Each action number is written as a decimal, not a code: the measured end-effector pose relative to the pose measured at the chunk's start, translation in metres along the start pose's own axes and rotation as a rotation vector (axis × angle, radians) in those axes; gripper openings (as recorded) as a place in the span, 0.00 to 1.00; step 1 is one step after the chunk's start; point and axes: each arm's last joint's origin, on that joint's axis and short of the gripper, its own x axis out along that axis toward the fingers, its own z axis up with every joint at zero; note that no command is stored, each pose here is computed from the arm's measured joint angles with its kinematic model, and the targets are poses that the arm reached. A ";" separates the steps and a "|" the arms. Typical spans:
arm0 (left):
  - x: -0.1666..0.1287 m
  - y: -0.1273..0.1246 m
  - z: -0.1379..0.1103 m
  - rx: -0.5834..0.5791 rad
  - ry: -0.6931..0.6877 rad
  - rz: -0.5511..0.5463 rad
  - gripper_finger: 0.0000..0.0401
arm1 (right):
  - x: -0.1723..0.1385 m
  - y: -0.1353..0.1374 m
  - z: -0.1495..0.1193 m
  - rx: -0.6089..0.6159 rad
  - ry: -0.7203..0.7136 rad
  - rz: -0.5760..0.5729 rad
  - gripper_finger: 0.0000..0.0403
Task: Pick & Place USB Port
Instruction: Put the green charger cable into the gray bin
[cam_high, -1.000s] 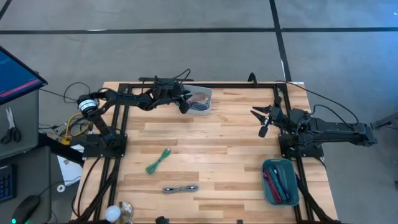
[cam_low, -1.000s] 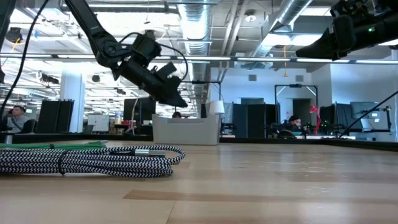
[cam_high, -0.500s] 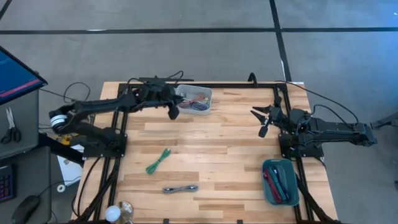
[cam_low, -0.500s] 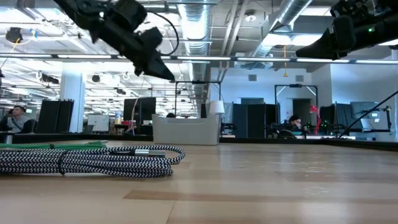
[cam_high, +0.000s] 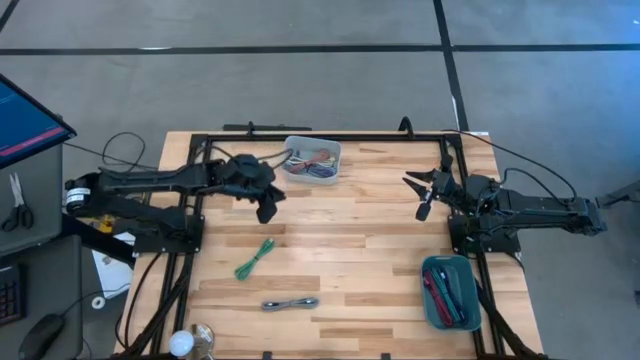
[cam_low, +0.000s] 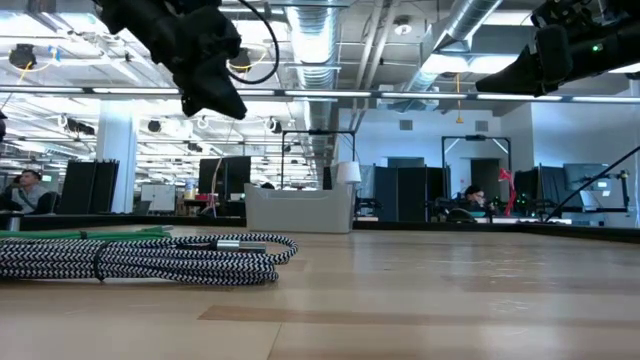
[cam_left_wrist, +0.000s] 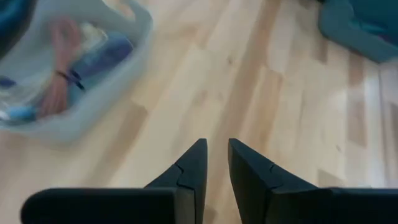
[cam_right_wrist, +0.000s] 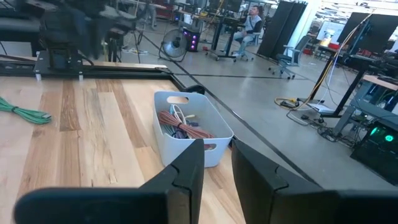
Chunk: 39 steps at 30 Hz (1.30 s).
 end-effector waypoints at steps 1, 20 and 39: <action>0.001 -0.003 -0.002 -0.006 0.021 -0.010 0.16 | 0.000 0.000 0.000 0.001 0.000 0.000 0.19; 0.026 -0.033 -0.054 -0.273 0.528 0.027 0.43 | 0.000 0.000 0.000 0.010 0.000 0.000 0.19; 0.078 -0.048 -0.094 -0.257 0.773 0.147 0.52 | 0.000 0.000 0.000 0.010 0.000 0.000 0.19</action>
